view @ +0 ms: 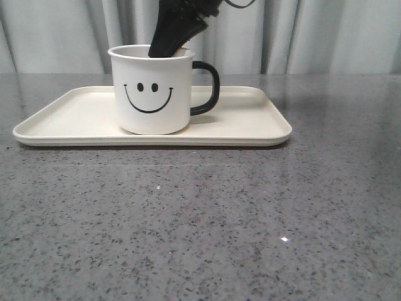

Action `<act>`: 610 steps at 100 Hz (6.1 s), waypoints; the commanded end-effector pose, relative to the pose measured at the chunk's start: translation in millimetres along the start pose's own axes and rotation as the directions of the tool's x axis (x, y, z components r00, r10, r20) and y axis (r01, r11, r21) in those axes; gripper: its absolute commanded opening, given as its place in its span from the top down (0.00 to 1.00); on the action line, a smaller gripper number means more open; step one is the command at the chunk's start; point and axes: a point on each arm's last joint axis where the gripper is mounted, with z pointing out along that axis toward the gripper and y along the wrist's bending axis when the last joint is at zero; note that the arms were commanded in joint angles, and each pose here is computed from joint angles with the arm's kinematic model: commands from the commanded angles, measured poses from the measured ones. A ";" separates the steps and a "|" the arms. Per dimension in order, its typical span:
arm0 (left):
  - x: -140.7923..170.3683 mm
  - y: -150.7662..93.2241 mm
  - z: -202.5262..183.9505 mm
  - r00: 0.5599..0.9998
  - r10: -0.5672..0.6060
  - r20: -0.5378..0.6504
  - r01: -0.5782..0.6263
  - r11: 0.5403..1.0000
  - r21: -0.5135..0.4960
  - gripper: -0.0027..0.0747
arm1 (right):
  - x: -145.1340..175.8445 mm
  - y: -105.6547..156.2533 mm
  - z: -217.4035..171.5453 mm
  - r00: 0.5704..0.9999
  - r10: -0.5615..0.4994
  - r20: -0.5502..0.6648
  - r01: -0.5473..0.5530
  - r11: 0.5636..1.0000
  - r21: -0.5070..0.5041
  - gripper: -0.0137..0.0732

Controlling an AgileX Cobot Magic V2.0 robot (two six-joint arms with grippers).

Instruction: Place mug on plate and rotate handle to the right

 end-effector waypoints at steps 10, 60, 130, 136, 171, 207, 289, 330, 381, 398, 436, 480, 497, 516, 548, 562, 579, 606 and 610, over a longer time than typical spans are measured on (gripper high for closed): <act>-7.8 1.2 -9.2 0.996 -0.013 0.094 0.014 1.000 -0.006 0.99 | -16.1 15.6 -34.4 0.997 -0.040 0.061 0.041 0.999 -0.005 0.73; -7.8 1.2 -9.2 0.996 -0.013 0.094 0.014 1.000 -0.006 0.99 | -21.8 13.9 -39.8 0.995 -0.011 0.096 0.008 1.000 0.027 0.40; -9.0 1.3 -9.3 0.994 -0.013 0.107 0.014 1.000 -0.007 0.99 | -46.0 -2.1 -209.9 0.843 0.053 0.536 -0.270 0.903 0.335 0.40; -9.4 1.4 -9.4 0.994 -0.013 0.111 0.014 1.000 -0.007 0.99 | -44.3 0.7 -227.2 0.820 0.040 0.572 -0.287 0.892 0.348 0.40; -11.0 1.5 -9.6 0.992 -0.013 0.129 0.014 1.000 -0.009 0.99 | -30.5 22.3 -304.8 0.743 -0.058 0.667 -0.348 0.817 0.460 0.42; -11.6 1.6 -9.6 0.991 -0.013 0.135 0.014 1.000 -0.009 0.99 | 12.0 19.3 -359.9 0.755 -0.049 0.654 -0.437 0.707 0.556 0.51; -16.2 2.0 -10.4 0.983 -0.012 0.185 0.015 1.000 -0.013 0.99 | 67.3 44.2 -435.5 0.692 -0.054 0.720 -0.546 0.615 0.570 0.91; -16.6 2.0 -10.5 0.982 -0.012 0.190 0.015 1.000 -0.013 0.99 | 57.4 63.6 -461.1 0.616 -0.230 0.754 -0.578 0.518 0.630 0.91; -15.6 2.0 -10.3 0.984 -0.012 0.180 0.015 1.000 -0.013 0.99 | 81.4 30.9 -438.2 0.637 -0.065 0.768 -0.615 0.558 0.557 0.91; -15.4 1.9 -10.2 0.984 -0.012 0.177 0.015 1.000 -0.012 0.99 | 89.5 17.2 -426.0 0.636 -0.042 0.771 -0.595 0.610 0.523 0.91; -16.0 2.0 -10.4 0.983 -0.012 0.184 0.015 1.000 -0.013 0.99 | 119.9 -18.0 -396.8 0.669 -0.011 0.744 -0.571 0.634 0.522 0.91; -18.4 2.2 -10.8 0.977 -0.012 0.211 0.015 1.000 -0.015 0.99 | 168.6 -11.4 -335.1 0.693 0.041 0.720 -0.565 0.652 0.506 0.91; -18.8 2.2 -10.9 0.977 -0.012 0.215 0.015 1.000 -0.015 0.99 | 175.4 27.7 -318.2 0.667 0.037 0.744 -0.591 0.633 0.499 0.91; -19.6 2.3 -11.1 0.975 -0.011 0.224 0.015 1.000 -0.016 0.99 | 177.9 80.0 -301.2 0.682 0.016 0.731 -0.575 0.630 0.522 0.91; -19.6 2.3 -11.1 0.975 -0.011 0.224 0.015 1.000 -0.016 0.99 | 207.9 150.0 -246.3 0.680 0.069 0.730 -0.597 0.630 0.497 0.91; -19.6 2.3 -11.1 0.975 -0.011 0.224 0.015 1.000 -0.016 0.99 | 211.4 168.3 -229.8 0.669 0.088 0.738 -0.579 0.685 0.443 0.91; -18.8 2.2 -10.4 0.976 -0.012 0.216 0.015 1.000 -0.015 0.99 | 201.6 183.3 -220.2 0.696 0.072 0.714 -0.465 0.803 0.372 0.91; -9.8 -1.5 5.9 0.986 -0.020 0.167 0.019 1.000 0.010 0.99 | 205.7 174.0 -229.1 0.669 0.054 0.742 -0.560 0.693 0.455 0.91; -8.7 -1.6 5.7 0.986 -0.020 0.166 0.019 1.000 0.010 0.99 | 206.3 172.7 -229.8 0.667 0.054 0.743 -0.566 0.684 0.459 0.91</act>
